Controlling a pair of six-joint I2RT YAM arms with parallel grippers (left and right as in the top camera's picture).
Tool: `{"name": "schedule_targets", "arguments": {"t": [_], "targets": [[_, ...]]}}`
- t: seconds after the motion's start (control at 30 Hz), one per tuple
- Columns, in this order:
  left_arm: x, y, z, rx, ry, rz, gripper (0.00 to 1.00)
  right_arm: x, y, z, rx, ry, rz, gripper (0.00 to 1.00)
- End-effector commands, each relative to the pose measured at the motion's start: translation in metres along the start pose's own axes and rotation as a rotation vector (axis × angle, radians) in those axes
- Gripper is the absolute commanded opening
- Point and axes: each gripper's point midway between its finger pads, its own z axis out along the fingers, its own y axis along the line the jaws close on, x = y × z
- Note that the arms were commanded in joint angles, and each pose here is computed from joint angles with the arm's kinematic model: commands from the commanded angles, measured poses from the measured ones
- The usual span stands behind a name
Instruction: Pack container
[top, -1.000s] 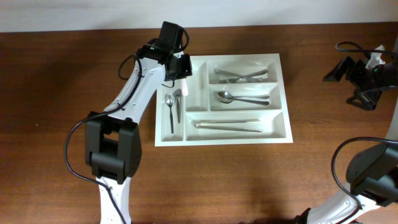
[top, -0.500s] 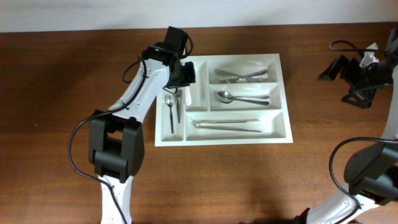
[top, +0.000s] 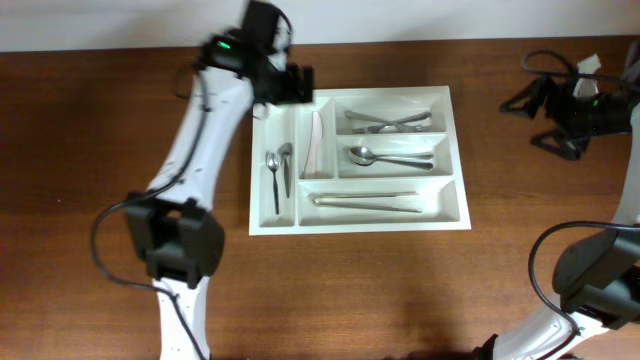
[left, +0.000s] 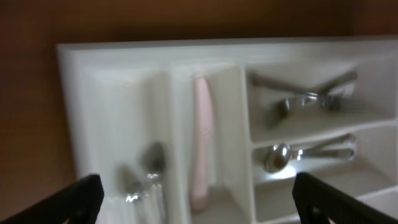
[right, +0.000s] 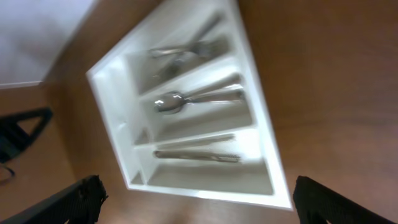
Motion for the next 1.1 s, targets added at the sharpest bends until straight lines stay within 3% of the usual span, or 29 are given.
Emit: {"name": "schedule_targets", "arguments": {"t": [0.0, 0.17, 0.33, 0.5, 0.6, 0.9, 1.07], "targets": [[-0.039, 0.039, -0.096, -0.121, -0.195, 0.030, 0.99, -0.007, 0.061, -0.016, -0.141, -0.065, -0.248, 0.99], [-0.038, 0.072, -0.161, -0.193, -0.264, -0.027, 0.99, -0.016, 0.103, -0.041, 0.023, -0.195, -0.458, 0.99], [-0.025, 0.097, -0.218, -0.311, -0.322, 0.009, 0.99, -0.017, 0.162, -0.084, 0.089, -0.383, -0.646, 0.99], [0.005, 0.128, -0.289, -0.565, -0.376, -0.031, 0.99, 0.018, 0.205, -0.127, 0.050, -0.480, -0.751, 0.99], [0.020, 0.134, -0.321, -0.631, -0.416, -0.047, 0.99, 0.042, 0.220, -0.154, 0.036, -0.538, -0.794, 0.99], [0.053, 0.128, -0.354, -0.629, -0.427, -0.048, 0.99, 0.097, 0.225, -0.195, 0.023, -0.592, -0.816, 0.99], [0.053, 0.128, -0.354, -0.629, -0.427, -0.048, 0.99, 0.101, 0.226, -0.197, 0.017, -0.593, -0.817, 0.99]]}}
